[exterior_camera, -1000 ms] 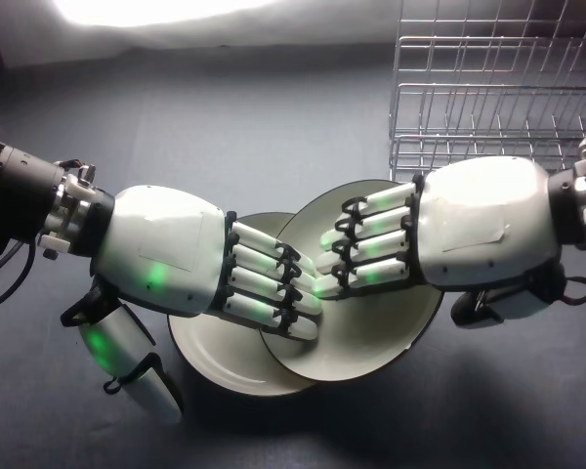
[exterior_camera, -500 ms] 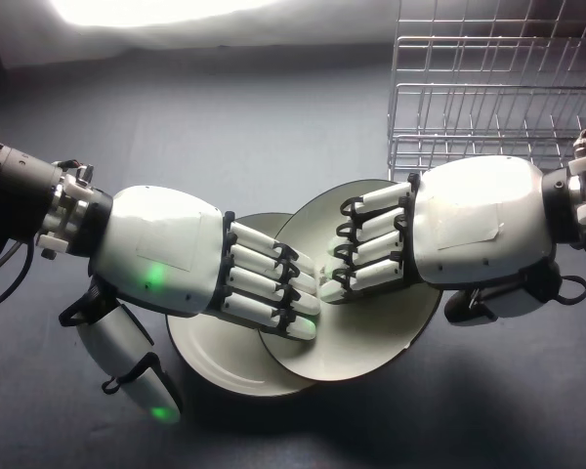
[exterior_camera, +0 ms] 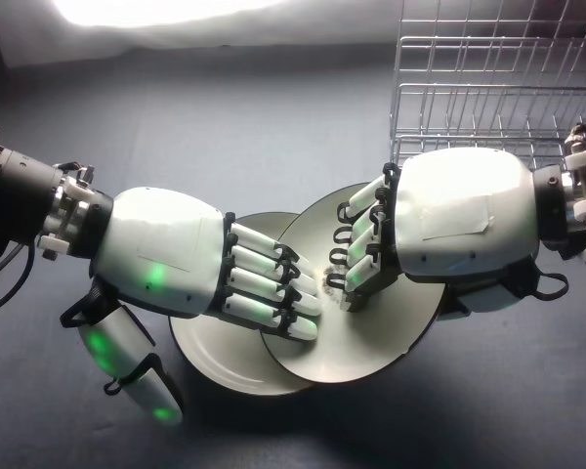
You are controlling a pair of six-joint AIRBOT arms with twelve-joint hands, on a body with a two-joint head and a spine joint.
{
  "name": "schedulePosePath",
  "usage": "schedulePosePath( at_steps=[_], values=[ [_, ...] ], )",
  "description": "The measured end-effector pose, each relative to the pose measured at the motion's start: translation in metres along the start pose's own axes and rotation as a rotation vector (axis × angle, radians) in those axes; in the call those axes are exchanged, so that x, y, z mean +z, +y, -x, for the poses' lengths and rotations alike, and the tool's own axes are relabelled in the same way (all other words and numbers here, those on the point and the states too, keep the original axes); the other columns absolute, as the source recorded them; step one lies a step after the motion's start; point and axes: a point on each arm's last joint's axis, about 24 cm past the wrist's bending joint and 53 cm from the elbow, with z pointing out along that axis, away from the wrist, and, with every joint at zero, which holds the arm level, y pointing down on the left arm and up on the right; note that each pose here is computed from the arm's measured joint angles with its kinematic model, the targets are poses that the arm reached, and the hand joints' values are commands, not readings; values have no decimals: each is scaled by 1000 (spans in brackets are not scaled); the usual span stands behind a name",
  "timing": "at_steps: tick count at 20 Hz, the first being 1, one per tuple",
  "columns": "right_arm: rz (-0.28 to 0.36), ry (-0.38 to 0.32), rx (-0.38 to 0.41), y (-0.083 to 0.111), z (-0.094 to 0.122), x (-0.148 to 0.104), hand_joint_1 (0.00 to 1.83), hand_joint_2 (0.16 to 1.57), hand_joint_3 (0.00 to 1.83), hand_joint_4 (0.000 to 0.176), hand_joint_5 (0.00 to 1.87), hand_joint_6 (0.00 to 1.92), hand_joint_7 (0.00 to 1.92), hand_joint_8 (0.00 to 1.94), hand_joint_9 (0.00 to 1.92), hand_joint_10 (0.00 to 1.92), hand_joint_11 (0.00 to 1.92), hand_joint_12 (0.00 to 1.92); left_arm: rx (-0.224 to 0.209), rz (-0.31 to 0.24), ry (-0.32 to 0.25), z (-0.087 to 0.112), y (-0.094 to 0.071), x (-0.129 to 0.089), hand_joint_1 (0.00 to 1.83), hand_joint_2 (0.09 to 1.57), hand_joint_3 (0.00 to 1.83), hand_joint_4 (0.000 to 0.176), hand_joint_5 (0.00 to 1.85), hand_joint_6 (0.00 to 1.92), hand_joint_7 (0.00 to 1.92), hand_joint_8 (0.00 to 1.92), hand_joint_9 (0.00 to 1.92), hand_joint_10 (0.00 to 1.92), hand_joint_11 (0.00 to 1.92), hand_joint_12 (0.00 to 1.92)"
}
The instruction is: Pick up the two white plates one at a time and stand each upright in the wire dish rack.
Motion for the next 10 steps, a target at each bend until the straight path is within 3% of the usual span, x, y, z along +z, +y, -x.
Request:
schedulePosePath(
  at_steps=[10],
  values=[
    [22,-7,-3,5,2,0,1370,1122,1,0,896,1072,952,939,935,1194,758,1165,-10,1,-3,0,0,-1,0,1079,1,0,81,2,105,4,83,5,0,244]
  ],
)
